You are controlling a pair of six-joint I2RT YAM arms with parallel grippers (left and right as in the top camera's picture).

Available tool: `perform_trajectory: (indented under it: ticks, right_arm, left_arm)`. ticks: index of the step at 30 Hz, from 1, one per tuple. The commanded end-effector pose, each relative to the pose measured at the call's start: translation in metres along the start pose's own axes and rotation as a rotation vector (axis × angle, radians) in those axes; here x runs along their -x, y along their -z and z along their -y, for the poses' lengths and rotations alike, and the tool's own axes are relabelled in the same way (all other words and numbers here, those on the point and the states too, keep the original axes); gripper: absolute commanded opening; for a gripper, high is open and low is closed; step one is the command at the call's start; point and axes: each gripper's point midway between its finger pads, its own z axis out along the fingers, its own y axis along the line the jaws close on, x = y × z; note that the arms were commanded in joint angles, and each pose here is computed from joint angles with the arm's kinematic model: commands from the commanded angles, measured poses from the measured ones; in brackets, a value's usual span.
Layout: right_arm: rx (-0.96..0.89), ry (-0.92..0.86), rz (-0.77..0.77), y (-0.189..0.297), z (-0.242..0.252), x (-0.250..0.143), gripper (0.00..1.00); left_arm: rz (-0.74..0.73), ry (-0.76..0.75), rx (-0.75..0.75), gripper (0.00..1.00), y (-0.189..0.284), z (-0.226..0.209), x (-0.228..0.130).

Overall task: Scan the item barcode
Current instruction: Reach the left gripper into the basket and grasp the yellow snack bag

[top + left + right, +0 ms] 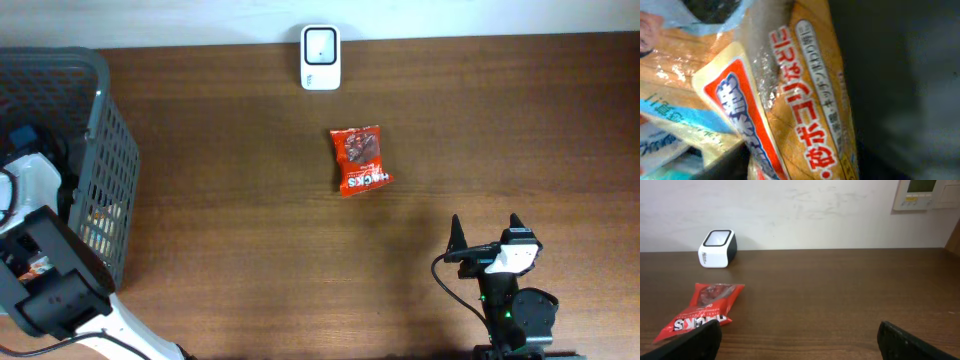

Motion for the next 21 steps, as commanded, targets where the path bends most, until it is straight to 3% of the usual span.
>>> perform_trajectory:
  ticks: [1,2,7,10,14,17,19,21]
  right_arm:
    - [-0.002,-0.004,-0.006,0.0,0.0,-0.004,0.98]
    - [-0.002,-0.004,-0.006,0.0,0.0,-0.003,0.98]
    - [-0.002,-0.004,-0.006,0.0,0.0,-0.004,0.98]
    - [-0.002,-0.004,-0.006,0.0,0.0,-0.004,0.98]
    - [-0.002,-0.004,-0.006,0.0,0.0,-0.003,0.98]
    - [-0.002,-0.004,-0.006,0.0,0.0,-0.003,0.98]
    - [-0.002,-0.004,-0.006,0.0,0.0,-0.004,0.98]
    - [-0.002,-0.004,-0.006,0.0,0.0,-0.003,0.98]
  left_arm:
    - [0.003,0.004,0.042,0.08,0.001,-0.011,0.001]
    - [0.011,0.007,0.035,0.0,0.009,-0.011,0.006]
    - [0.231,0.09,-0.149,0.0,0.136,-0.011,0.067]
    - [0.425,0.125,-0.445,0.0,0.262,-0.012,0.083]
    - [0.588,0.013,-0.921,0.0,0.413,-0.013,0.031]
    - [0.6,-0.143,-1.088,0.0,0.465,-0.014,-0.034]
    - [0.624,-0.343,-1.143,0.0,0.488,-0.001,-0.085]
    - [0.545,-0.522,-1.196,0.0,0.494,0.023,-0.136]
